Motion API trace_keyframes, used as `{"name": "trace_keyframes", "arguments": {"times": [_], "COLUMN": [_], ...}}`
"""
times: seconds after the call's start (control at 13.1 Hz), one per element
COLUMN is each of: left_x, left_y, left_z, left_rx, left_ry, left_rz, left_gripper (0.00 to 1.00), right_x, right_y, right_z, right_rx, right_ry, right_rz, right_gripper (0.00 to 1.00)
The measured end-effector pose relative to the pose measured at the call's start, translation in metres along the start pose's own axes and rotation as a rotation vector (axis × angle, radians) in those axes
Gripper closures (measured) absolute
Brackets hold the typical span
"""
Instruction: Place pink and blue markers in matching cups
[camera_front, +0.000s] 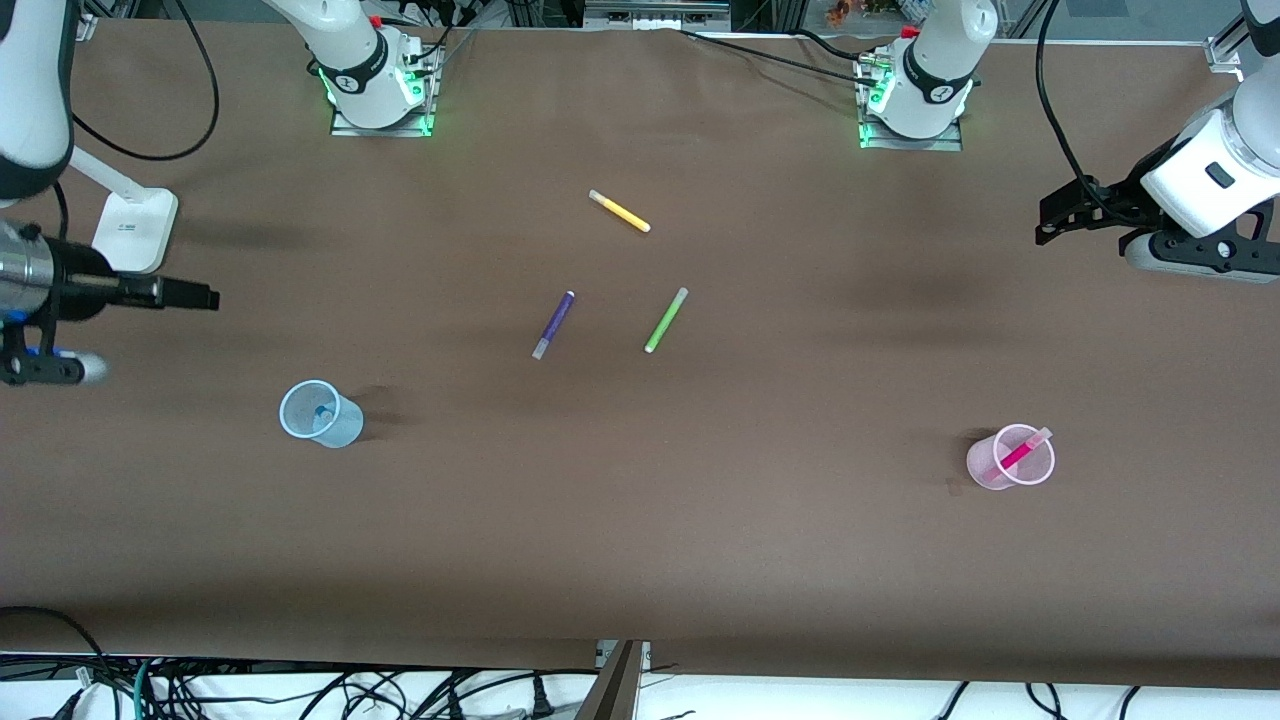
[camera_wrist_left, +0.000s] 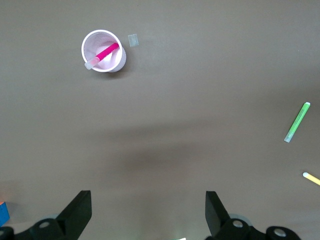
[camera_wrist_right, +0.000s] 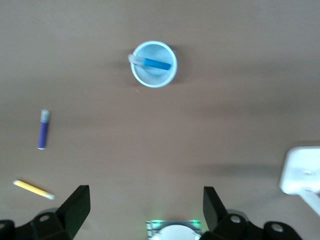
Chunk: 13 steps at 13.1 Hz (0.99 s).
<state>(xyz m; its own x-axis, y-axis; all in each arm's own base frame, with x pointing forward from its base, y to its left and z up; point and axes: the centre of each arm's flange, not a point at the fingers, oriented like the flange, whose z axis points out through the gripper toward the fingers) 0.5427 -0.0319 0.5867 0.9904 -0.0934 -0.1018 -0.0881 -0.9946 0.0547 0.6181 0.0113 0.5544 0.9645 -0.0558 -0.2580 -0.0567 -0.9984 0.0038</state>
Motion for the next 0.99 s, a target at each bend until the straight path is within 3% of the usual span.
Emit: {"name": "trace_keyframes", "arguments": {"times": [0.31,0.54,0.99], "left_x": [0.000,0.000,0.000], "left_y": [0.000,0.000,0.000], "left_z": [0.000,0.000,0.000], "left_rx": [0.000,0.000,0.000], "left_ry": [0.000,0.000,0.000], "left_rz": [0.001,0.001,0.001], "left_gripper": [0.00,0.00,0.00], "right_x": [-0.061,-0.076,-0.082], "right_y": [-0.001,0.019,0.044], "right_z": [-0.004,-0.016,-0.027], "right_rx": [-0.033,-0.021,-0.012], "right_ry": [0.077,0.114,0.102], "right_rz": [-0.021,0.010,0.056], "right_gripper": [0.00,0.00,0.00]}}
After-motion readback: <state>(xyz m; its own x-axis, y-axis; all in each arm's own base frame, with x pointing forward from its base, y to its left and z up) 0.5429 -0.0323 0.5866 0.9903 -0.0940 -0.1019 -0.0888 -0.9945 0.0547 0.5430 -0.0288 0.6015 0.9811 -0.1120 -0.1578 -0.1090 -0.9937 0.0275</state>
